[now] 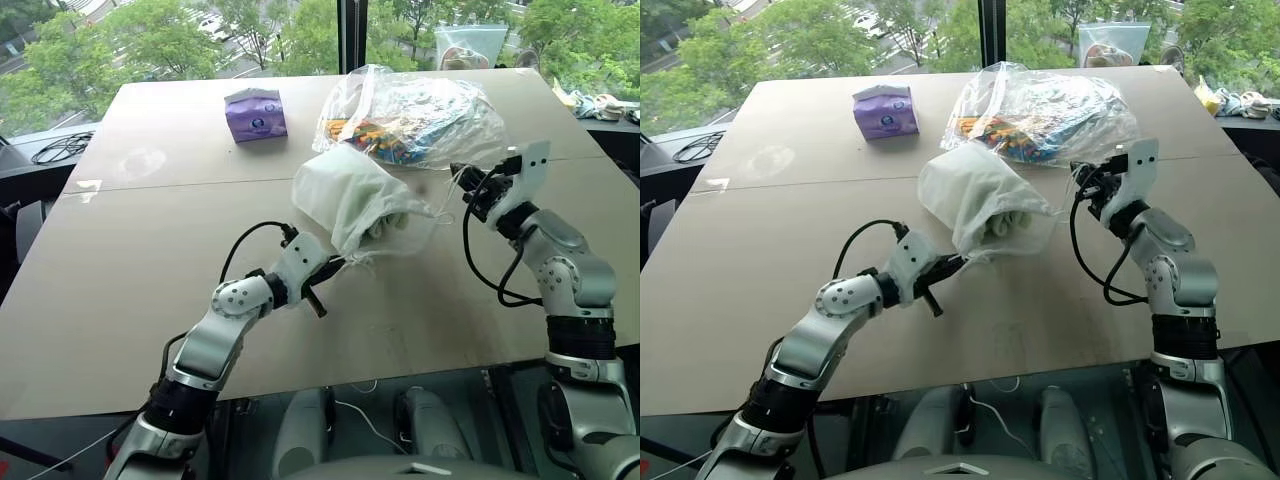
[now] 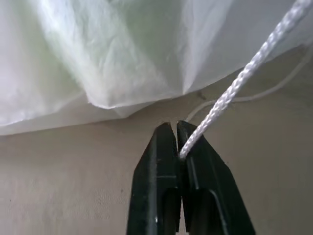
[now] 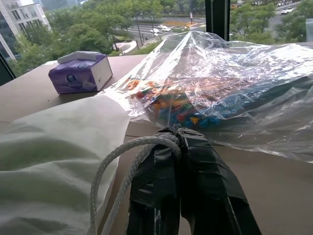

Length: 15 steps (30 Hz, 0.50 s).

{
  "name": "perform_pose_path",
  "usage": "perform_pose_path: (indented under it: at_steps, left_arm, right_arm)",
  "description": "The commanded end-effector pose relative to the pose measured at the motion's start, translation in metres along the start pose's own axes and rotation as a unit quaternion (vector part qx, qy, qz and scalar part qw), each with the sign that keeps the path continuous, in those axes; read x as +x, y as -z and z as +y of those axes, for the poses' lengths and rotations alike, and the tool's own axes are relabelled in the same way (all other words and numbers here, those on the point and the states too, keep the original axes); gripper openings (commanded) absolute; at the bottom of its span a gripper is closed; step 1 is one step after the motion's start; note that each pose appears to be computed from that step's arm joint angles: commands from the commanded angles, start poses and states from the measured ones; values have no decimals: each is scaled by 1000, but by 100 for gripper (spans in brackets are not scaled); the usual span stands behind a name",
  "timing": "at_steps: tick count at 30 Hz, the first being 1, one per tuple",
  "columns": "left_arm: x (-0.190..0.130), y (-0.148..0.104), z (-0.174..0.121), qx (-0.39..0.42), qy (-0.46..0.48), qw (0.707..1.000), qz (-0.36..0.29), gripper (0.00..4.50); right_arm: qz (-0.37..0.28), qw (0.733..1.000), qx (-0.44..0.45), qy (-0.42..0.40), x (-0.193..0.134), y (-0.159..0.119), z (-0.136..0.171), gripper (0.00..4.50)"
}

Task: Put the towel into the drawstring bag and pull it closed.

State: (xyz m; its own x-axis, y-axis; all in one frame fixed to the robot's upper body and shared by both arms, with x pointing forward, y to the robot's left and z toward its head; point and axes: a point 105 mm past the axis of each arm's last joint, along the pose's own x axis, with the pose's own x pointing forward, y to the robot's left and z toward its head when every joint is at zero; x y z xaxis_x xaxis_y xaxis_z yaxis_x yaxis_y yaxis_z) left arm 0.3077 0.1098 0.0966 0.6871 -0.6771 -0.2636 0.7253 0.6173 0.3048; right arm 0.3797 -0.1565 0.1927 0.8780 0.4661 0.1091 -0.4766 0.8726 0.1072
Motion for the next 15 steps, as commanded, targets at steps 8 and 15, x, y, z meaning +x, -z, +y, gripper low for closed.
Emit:
perform_pose_path:
  at_steps: [8, 15]
  left_arm:
    - [-79, 0, 118, 11, -388, 921, -20, 5]
    - [-149, 32, 166, -79, -586, 806, 21, 5]
  right_arm:
    - [-37, 962, -232, 142, -6, -43, -47, 0]
    - [-30, 920, -249, 300, -25, -39, -104, 0]
